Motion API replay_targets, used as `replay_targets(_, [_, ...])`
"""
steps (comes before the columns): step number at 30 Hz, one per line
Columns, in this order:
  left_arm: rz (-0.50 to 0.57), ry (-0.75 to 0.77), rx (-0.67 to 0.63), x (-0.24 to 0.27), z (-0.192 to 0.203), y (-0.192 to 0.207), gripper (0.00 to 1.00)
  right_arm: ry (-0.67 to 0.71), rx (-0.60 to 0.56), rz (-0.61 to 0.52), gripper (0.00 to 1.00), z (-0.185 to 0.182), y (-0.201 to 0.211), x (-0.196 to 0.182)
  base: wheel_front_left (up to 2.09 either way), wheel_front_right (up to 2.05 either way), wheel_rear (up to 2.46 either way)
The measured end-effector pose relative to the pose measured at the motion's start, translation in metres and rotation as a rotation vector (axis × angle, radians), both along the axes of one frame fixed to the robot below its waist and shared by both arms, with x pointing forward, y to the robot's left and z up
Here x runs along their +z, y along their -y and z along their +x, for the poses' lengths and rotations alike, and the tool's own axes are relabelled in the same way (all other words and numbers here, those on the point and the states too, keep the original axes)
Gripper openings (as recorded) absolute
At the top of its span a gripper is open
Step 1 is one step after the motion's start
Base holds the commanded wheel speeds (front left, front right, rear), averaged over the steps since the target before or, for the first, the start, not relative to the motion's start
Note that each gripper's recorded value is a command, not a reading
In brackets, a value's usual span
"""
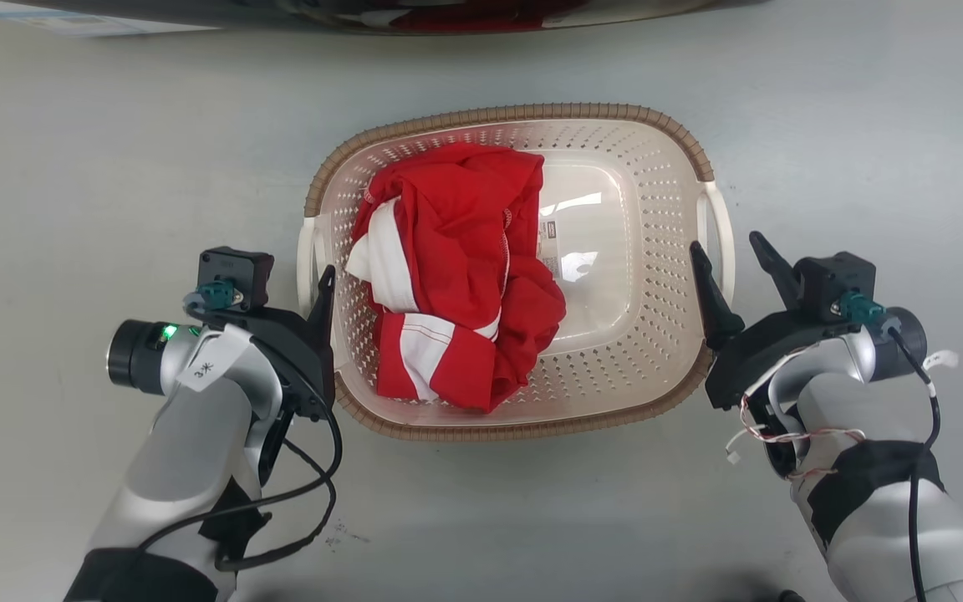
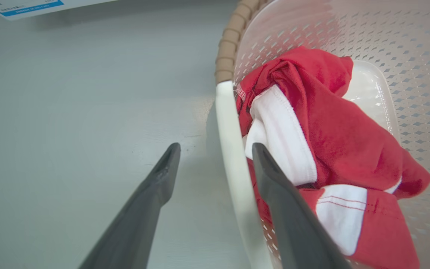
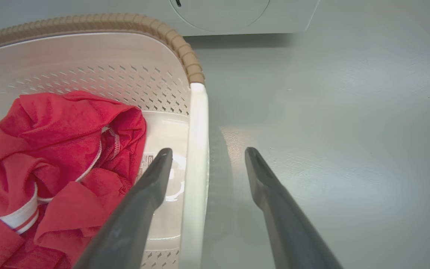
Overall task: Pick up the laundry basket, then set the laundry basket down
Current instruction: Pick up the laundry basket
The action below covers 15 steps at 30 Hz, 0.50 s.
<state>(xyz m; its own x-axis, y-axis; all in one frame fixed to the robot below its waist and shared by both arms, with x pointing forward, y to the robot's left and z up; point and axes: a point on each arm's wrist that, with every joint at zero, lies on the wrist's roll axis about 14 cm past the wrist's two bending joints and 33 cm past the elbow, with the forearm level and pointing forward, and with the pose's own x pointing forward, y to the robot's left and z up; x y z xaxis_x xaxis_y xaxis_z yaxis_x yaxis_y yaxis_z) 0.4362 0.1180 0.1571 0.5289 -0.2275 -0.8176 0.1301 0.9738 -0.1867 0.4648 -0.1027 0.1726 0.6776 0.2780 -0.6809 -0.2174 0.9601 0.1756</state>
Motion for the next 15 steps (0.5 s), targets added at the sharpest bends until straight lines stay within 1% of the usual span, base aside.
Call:
replay_targets(6, [0.0,-0.009,-0.008,-0.008,0.007,-0.001,1.0,-0.009,0.008,0.001,1.0,0.006,-0.002,-0.007,0.0,0.0,0.0])
replay_targets(7, [-0.003,-0.015,-0.012,-0.01,0.006,0.0,0.99,-0.014,0.01,0.003,0.92,0.005,-0.003,-0.008,0.0,0.0,0.0])
replay_targets(8, [-0.001,-0.02,-0.012,-0.011,0.006,0.0,0.43,-0.021,0.013,0.003,0.0,0.004,-0.003,-0.01,0.0,0.0,0.0])
replay_targets(9, [0.0,-0.023,-0.013,-0.012,0.006,0.0,0.0,-0.027,0.014,0.001,0.0,0.002,-0.002,-0.011,0.0,0.0,0.0])
replay_targets(11, [-0.007,-0.029,-0.019,-0.013,0.005,0.002,0.0,-0.035,0.016,0.001,0.0,0.0,-0.002,-0.013,0.0,0.0,0.0])
replay_targets(13, [-0.025,-0.029,-0.024,-0.012,0.007,0.01,0.0,-0.041,0.024,0.027,0.0,-0.001,-0.011,-0.013,0.0,0.0,0.0])
replay_targets(15, [-0.024,-0.028,-0.014,-0.012,0.009,0.008,0.0,-0.049,0.012,0.031,0.0,-0.001,-0.011,-0.014,0.0,0.0,0.0])
